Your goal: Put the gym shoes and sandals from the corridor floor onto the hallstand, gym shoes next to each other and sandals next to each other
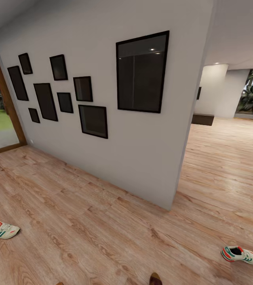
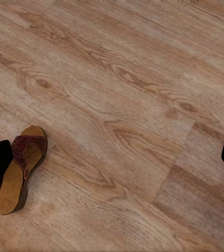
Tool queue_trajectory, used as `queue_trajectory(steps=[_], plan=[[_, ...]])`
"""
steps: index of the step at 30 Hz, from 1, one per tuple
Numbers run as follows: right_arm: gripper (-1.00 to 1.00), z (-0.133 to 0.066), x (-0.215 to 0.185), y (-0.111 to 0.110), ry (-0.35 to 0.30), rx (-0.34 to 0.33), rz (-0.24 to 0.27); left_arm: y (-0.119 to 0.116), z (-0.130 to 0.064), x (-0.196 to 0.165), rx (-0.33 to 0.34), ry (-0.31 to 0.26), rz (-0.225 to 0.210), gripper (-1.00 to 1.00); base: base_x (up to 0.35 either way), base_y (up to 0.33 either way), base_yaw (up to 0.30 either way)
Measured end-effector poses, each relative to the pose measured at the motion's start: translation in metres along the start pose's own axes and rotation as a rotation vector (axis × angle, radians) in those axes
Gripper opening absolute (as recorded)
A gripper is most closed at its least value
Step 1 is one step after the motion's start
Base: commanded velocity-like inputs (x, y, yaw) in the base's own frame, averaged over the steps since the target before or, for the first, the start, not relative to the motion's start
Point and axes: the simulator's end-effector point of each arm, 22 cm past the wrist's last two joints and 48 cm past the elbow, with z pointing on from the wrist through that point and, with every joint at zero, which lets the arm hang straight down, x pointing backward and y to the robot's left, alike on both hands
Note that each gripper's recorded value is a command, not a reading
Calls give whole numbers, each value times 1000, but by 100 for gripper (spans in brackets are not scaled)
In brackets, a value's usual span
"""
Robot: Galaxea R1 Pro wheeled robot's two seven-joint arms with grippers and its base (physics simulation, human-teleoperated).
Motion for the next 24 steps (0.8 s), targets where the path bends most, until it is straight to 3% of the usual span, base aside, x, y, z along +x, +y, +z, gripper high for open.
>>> queue_trajectory(steps=[10, 19, 24], plan=[[100, 0, 0, 0, 0, -1, -1, 0, 0, 0, 0, 0, 0, 100, 1, 3, -5], [100, 0, 0, 0, 0, 0, -1, 0, 0, -1, 0, -3, 1, 100, 0, 0, -142], [100, 0, -3, 0, -5, 1, -3, 0, 9, -30, 0, -50, 2, 100, 0, 0, -16]])
